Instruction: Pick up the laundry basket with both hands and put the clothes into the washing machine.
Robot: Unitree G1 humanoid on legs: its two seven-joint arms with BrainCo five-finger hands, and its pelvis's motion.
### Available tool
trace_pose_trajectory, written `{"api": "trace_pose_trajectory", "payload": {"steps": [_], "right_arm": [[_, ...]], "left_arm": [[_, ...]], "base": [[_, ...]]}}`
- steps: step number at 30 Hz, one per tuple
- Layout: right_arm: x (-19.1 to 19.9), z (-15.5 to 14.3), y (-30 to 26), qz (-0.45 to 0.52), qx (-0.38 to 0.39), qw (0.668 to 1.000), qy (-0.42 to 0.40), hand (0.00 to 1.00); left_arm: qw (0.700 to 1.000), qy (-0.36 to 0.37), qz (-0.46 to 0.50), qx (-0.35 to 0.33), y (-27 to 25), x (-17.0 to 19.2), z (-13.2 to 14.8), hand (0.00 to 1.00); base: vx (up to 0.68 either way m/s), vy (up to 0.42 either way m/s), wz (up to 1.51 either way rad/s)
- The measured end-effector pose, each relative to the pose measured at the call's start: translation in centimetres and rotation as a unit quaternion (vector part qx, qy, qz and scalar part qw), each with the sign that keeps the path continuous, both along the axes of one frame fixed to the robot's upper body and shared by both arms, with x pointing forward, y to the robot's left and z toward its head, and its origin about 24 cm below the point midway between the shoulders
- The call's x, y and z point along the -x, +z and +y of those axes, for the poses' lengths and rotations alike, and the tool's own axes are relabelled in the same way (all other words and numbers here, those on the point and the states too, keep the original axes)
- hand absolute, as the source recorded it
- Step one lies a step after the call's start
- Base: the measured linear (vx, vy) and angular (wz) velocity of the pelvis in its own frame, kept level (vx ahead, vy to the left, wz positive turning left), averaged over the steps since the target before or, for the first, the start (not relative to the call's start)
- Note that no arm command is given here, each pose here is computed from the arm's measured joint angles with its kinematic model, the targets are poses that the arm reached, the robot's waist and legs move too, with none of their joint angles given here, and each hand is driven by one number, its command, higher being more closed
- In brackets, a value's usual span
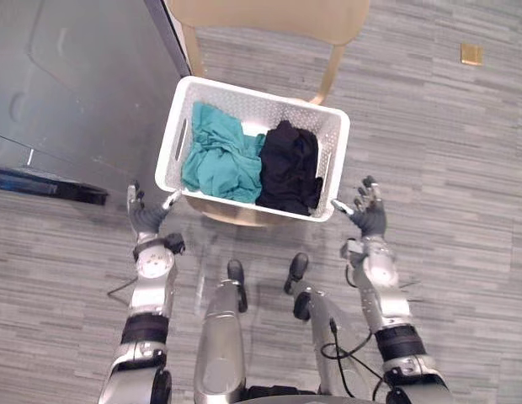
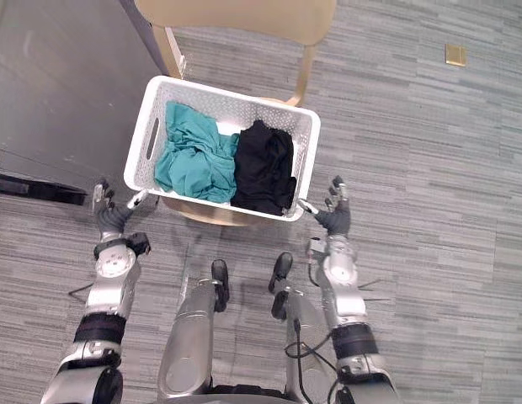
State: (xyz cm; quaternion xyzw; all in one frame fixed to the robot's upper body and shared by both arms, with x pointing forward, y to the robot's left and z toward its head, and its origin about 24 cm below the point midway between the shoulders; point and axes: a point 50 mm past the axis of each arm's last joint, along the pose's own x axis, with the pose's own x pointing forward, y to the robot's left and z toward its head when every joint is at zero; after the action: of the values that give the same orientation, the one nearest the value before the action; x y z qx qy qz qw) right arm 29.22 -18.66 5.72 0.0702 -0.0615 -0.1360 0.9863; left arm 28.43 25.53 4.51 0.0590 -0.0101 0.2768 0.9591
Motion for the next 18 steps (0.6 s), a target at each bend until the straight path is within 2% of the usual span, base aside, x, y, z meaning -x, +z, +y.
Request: {"api": "trace_pose_trajectory", "payload": {"steps": [3, 10, 14, 18], "right_arm": [[1.8, -1.9, -1.9, 0.035, 0.015, 0.999, -0.014, 0.0], [7.0, -3.5, -7.5, 0.147, 0.021, 0.989, -0.018, 0.0], [10.5, -3.4, -12.9, 0.279, 0.036, 0.96, 0.002, 0.0], [12.8, -2.7, -15.9, 0.364, 0.066, 0.928, 0.038, 0.0]], "left_arm": [[0.999, -0.016, 0.028, 0.033, -2.4, 2.4, 0.4, 0.0], [0.992, -0.041, 0.095, 0.079, -6.7, 6.8, -0.9, 0.0], [0.972, -0.063, 0.201, 0.107, -11.4, 9.7, -1.9, 0.0], [0.943, -0.062, 0.301, 0.125, -15.2, 12.7, -2.5, 0.0]], "base": [[0.05, -0.007, 0.14], [0.09, 0.005, 0.18], [0.14, 0.025, 0.29], [0.12, 0.027, 0.15]]}}
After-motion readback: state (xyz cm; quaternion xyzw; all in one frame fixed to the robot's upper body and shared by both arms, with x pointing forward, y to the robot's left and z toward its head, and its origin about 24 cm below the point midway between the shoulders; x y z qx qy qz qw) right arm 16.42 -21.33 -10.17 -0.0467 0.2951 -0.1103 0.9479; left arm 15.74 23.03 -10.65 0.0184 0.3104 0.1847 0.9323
